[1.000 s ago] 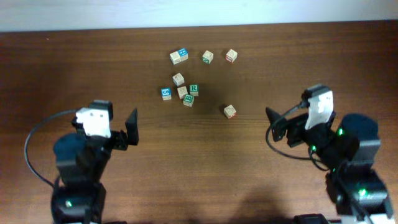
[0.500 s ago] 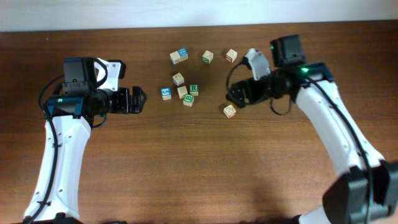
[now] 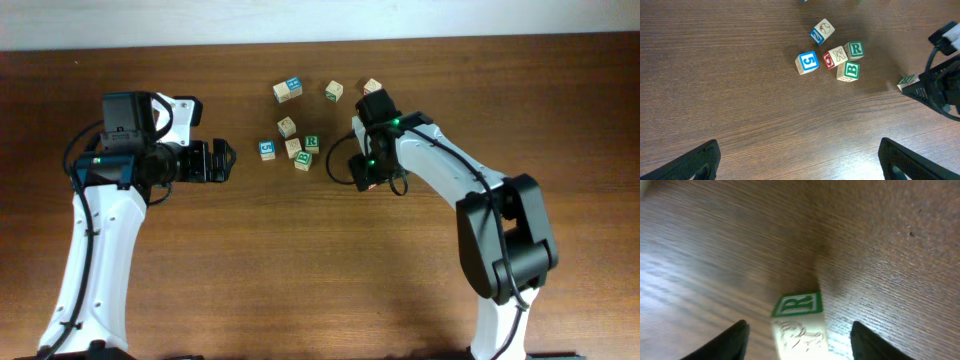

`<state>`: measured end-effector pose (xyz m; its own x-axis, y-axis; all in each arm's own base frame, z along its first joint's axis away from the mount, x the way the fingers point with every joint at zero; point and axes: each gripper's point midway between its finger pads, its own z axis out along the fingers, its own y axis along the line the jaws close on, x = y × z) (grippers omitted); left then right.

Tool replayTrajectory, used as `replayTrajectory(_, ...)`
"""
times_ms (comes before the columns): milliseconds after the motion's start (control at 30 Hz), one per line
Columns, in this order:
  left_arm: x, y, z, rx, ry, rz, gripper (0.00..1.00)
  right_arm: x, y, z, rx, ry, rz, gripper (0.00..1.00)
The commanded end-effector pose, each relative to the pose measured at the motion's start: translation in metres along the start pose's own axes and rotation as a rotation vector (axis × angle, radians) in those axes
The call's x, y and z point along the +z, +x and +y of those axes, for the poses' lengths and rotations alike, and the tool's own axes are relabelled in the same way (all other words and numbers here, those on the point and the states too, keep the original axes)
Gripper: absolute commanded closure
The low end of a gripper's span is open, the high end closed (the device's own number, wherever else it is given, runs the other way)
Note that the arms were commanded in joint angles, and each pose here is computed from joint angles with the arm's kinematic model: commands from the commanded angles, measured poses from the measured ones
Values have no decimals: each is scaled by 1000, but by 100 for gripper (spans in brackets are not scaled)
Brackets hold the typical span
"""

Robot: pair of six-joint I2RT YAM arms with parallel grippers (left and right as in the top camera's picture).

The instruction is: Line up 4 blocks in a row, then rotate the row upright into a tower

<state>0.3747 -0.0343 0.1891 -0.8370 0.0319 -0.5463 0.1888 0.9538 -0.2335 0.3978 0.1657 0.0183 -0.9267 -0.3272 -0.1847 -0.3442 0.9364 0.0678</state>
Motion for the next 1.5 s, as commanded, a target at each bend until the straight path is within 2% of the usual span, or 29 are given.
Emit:
replayTrajectory(0, -3, -7, -3, 17, 15, -16, 1, 1, -5, -3, 1, 27, -13, 53)
replayTrajectory(167, -3, -7, -3, 17, 15, -16, 1, 0, -4, -3, 53, 26, -7, 72)
replayTrajectory(300, -3, -7, -3, 17, 15, -16, 1, -12, 14, 4, 333, 0, 88, 83)
replayTrajectory(367, -3, -7, -3, 17, 15, -16, 1, -14, 29, 7, 442, 5, 151, 83)
replayTrajectory(533, -3, -7, -3, 17, 15, -16, 1, -13, 34, 12, 445, 11, 166, 83)
replayTrajectory(633, -3, -7, -3, 17, 15, -16, 1, -11, 34, 7, 444, 37, 165, 81)
replayTrajectory(667, -3, -7, -3, 17, 15, -16, 1, -11, 34, 7, 443, 38, 165, 77)
replayTrajectory(767, -3, -7, -3, 17, 15, -16, 1, -11, 34, 7, 443, 38, 165, 75)
replayTrajectory(1067, -3, -7, -3, 17, 15, -16, 1, -11, 34, 7, 439, 38, 165, 60)
replayTrajectory(1200, -3, -7, -3, 16, 15, -16, 1, -11, 32, 3, 407, 56, 151, 59)
replayTrajectory(1333, -3, -7, -3, 17, 15, -16, 1, -49, -9, -1, 261, 33, 57, 56)
replayTrajectory(1400, -3, -7, -3, 17, 15, -16, 1, -79, -45, 5, 176, 12, -55, 48)
replayTrajectory(1467, -3, -7, -3, 17, 15, -16, 1, -89, -79, 20, 144, -16, -190, 46)
